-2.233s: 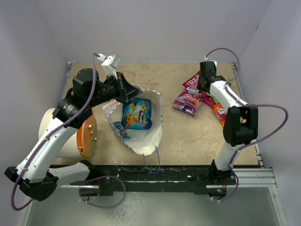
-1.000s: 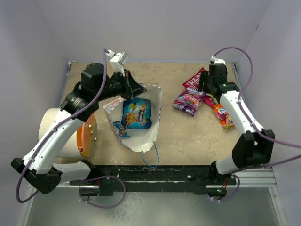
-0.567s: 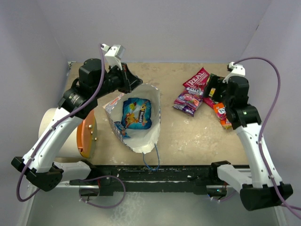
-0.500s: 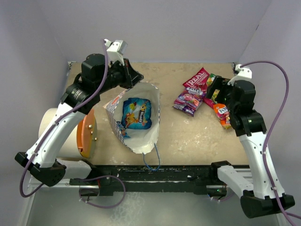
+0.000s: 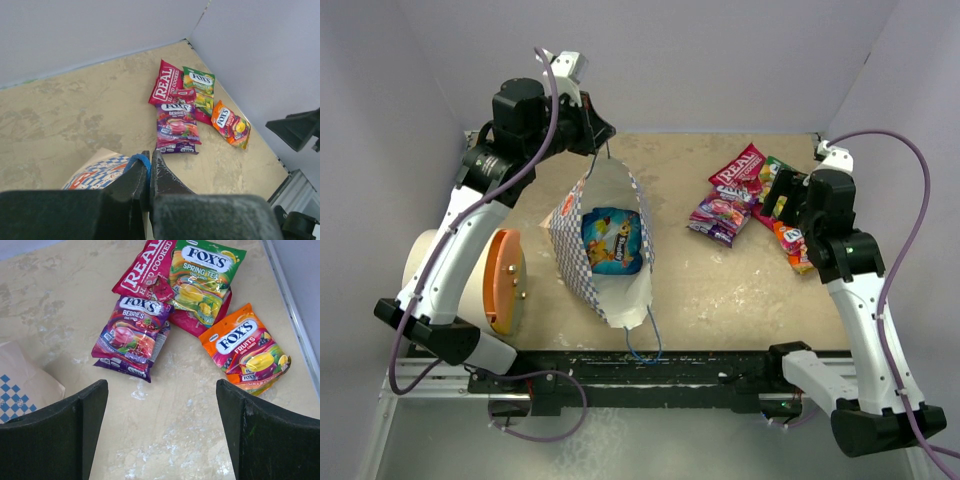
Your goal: Take the snacks out of the paper bag
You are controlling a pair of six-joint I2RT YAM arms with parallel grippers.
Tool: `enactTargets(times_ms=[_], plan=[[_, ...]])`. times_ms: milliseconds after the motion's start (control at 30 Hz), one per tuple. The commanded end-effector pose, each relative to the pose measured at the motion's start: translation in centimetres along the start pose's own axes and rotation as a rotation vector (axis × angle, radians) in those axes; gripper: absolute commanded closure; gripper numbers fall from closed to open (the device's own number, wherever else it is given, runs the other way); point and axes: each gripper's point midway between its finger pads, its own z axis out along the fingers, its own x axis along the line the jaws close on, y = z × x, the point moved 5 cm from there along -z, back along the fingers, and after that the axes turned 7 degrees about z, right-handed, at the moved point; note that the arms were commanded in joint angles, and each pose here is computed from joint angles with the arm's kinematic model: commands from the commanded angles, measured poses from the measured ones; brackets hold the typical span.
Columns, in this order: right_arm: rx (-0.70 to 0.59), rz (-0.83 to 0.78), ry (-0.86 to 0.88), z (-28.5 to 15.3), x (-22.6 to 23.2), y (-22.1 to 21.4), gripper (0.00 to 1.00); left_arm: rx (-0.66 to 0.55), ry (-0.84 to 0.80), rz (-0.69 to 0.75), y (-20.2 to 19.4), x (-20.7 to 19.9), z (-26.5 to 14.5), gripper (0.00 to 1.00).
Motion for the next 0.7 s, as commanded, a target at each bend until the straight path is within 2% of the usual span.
enactTargets(times_ms=[0,233,400,500,667], plan=[[-0.066,0.022,-0.001,-1.4,-0.1,1.7,0.10,-0.216,-0.059,0.114,6.3,-1.1,-1.7,1.00],[-0.042,0.017,-0.002,-0.6,0.1,1.3,0.10,-0.278,-0.129,0.156,8.5,-2.3,-2.3,1.00],[-0.012,0.015,0.027,0.0,0.7,1.0,0.11,-0.283,-0.177,0.167,8.6,-3.2,-3.5,1.00],[-0.002,-0.019,0.092,0.4,1.6,1.0,0.11,-0.253,-0.299,0.146,7.2,-4.8,-4.5,1.00],[0.057,-0.059,0.348,0.2,4.7,-0.3,0.15,-0.121,-0.497,0.002,1.3,-6.6,-5.2,1.00]])
